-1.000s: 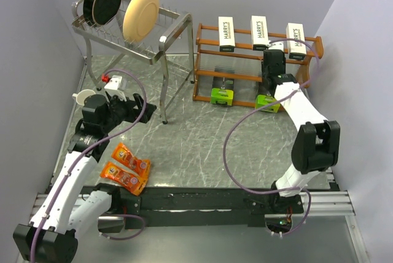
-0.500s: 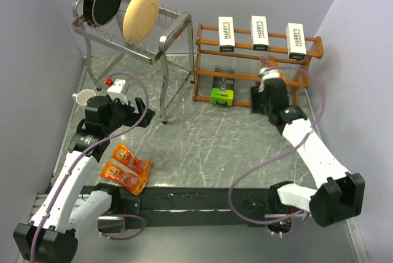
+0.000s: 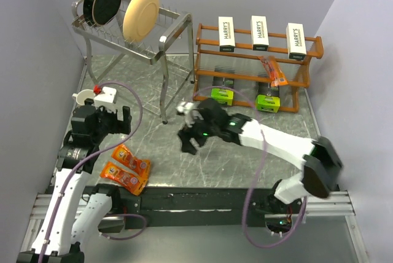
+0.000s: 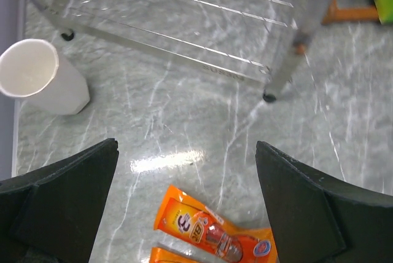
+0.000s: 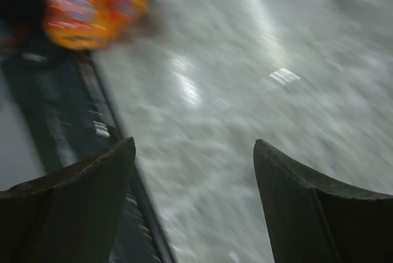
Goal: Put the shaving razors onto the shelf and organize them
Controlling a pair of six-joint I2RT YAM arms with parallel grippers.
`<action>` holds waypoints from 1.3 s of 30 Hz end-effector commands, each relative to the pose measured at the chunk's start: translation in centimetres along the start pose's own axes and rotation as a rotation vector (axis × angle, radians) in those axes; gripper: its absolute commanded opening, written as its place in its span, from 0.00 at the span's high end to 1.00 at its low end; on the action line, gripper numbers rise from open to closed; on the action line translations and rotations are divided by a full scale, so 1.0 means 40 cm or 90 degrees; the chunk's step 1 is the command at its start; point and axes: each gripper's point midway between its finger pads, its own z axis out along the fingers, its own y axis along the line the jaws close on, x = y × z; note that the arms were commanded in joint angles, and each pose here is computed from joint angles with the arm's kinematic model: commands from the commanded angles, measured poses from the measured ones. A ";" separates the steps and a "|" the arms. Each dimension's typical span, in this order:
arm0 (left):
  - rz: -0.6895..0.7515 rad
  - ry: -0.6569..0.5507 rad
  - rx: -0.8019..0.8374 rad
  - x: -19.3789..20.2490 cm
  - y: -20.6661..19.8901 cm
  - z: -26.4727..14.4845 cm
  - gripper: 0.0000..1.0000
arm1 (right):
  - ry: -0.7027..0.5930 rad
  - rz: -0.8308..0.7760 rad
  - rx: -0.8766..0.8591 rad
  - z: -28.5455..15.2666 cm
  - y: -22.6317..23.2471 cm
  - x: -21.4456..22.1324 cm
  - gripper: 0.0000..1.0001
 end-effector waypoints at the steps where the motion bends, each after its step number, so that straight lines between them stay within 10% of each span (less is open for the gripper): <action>1: -0.106 -0.075 -0.078 -0.087 0.061 -0.011 0.00 | -0.049 0.026 -0.201 0.112 0.165 -0.120 0.15; 24: -0.199 -0.133 -0.123 -0.122 0.116 -0.120 0.00 | 0.064 0.092 -0.219 0.478 0.260 -0.058 0.17; 39: -0.217 -0.126 -0.100 -0.123 0.102 -0.123 0.01 | -0.007 0.045 -0.090 0.449 0.175 -0.181 0.23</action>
